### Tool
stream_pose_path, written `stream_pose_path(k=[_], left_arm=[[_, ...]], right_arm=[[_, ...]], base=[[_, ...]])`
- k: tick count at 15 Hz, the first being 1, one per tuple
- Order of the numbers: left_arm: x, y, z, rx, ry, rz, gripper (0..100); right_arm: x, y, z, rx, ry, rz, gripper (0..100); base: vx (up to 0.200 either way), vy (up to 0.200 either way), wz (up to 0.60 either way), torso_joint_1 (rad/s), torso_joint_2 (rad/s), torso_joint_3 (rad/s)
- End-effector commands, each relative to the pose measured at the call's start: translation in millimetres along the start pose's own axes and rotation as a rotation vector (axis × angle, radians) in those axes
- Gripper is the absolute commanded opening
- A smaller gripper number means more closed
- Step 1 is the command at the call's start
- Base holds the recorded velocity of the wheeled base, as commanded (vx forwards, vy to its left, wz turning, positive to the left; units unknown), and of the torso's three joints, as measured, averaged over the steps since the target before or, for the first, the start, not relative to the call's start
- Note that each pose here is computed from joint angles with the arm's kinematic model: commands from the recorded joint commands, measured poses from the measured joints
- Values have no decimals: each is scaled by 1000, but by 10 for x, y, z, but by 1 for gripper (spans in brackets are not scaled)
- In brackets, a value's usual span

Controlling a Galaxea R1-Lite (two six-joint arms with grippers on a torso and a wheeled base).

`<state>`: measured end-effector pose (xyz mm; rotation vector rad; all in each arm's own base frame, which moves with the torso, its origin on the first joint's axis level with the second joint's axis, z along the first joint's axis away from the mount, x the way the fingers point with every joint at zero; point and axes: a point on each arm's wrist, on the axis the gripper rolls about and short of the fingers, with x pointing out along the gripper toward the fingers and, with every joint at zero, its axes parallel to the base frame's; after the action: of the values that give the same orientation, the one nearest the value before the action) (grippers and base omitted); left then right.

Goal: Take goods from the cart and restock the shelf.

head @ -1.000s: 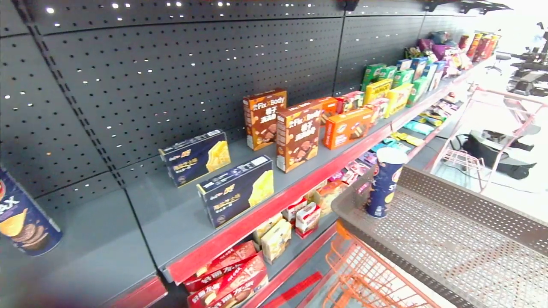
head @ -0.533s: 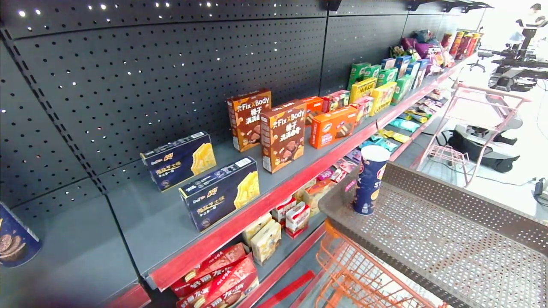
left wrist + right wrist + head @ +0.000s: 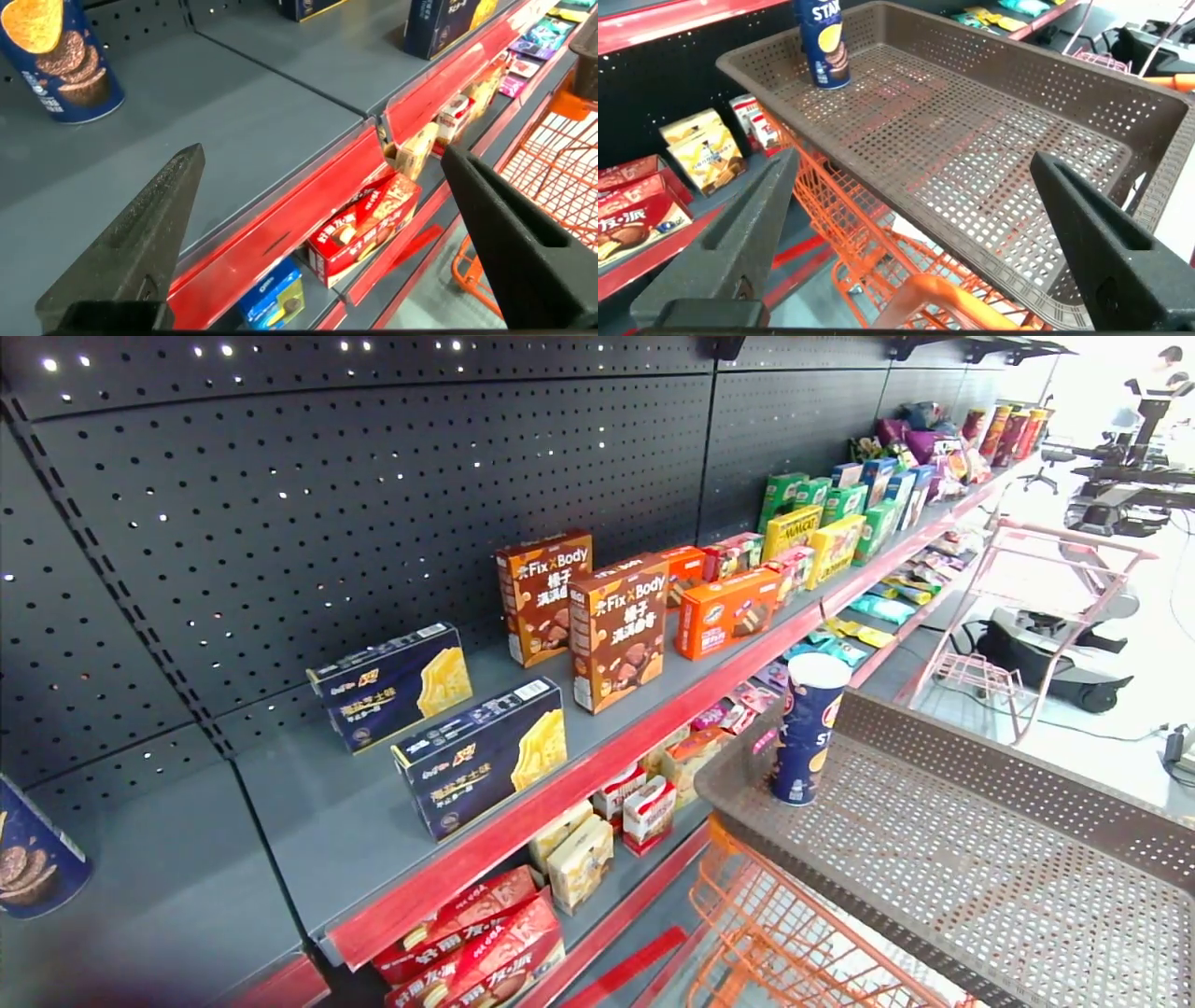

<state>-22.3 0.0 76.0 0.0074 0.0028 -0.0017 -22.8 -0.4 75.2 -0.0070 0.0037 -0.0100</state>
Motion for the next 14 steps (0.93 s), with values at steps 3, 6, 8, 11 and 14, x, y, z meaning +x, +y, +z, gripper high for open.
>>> stream_pose_path(k=[3,6,8,11,14], left_arm=[[1,0,1,2,0,-1,100],[1,0,1,2,0,-1,100],[1,0,1,2,0,-1,100],[1,0,1,2,0,-1,100],[1,0,1,0,0,-1,100]], right_arm=[[-25,-1,337,-4,-38,57,100],[386,1,1051,57,84,17,100],[736,10,1147,152,197,8,100],[1258,-11,1072,204,345,-20,100],[1693,-234,1013,20,390,-130,100]], base=[[0,0,0,0,0,0],[0,0,0,0,0,0],[0,0,0,0,0,0],[0,0,0,0,0,0],[0,0,0,0,0,0]])
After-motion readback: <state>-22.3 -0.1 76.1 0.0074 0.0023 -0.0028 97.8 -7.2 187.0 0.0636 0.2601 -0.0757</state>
